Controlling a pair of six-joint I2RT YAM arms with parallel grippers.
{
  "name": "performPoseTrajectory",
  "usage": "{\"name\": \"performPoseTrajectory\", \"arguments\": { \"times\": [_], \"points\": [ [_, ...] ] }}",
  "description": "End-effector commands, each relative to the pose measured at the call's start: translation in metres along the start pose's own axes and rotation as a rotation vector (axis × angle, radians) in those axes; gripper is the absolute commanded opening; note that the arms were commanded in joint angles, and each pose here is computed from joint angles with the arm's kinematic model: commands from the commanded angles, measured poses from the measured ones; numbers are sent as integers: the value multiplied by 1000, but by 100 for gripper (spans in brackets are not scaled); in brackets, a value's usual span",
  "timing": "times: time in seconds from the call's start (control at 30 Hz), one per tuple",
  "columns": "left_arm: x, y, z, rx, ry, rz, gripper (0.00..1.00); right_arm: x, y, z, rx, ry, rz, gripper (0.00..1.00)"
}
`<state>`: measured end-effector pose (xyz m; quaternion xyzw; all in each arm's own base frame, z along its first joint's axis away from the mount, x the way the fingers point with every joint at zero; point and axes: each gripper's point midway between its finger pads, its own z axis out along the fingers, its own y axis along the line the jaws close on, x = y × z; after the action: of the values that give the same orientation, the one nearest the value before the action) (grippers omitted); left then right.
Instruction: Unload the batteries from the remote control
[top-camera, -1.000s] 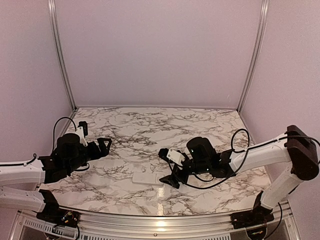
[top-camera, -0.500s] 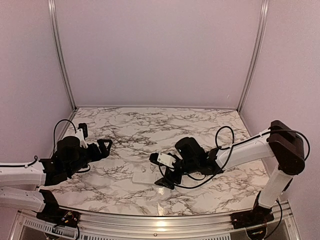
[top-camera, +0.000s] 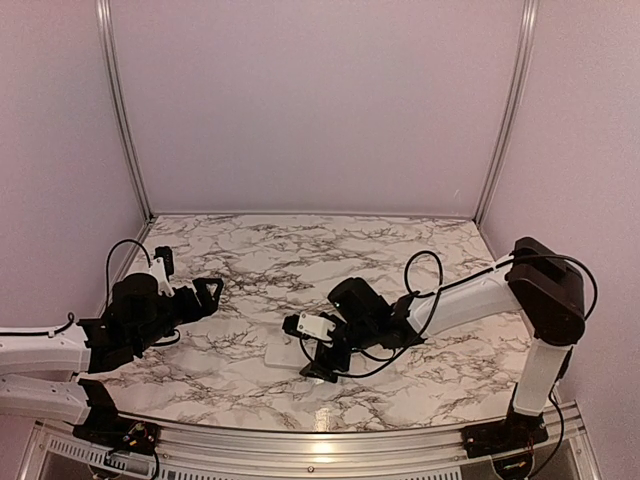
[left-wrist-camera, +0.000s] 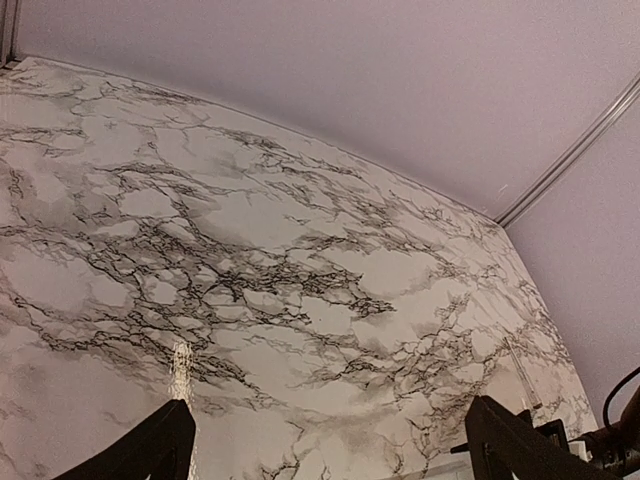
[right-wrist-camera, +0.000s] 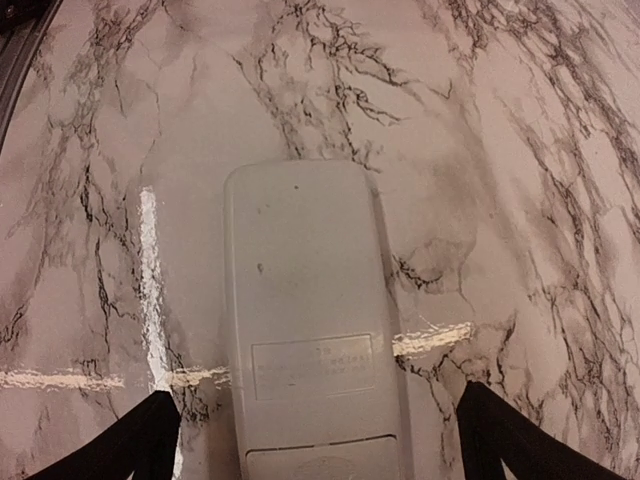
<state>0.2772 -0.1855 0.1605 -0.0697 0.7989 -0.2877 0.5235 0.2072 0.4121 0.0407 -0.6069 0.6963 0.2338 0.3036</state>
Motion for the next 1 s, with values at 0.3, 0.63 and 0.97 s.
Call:
{"name": "performPoseTrajectory", "arguments": {
  "times": [0.3, 0.63, 0.97],
  "points": [
    [-3, 1, -3, 0, -23, 2, 99, 2, -5, 12, 15, 47, -16, 92],
    [-2, 0, -3, 5, -21, 3, 99, 16, -3, 19, -2, 99, -4, 80],
    [-3, 0, -4, 6, -24, 3, 99, 25, 4, 21, -43, 141, 3, 59]
  ]
}}
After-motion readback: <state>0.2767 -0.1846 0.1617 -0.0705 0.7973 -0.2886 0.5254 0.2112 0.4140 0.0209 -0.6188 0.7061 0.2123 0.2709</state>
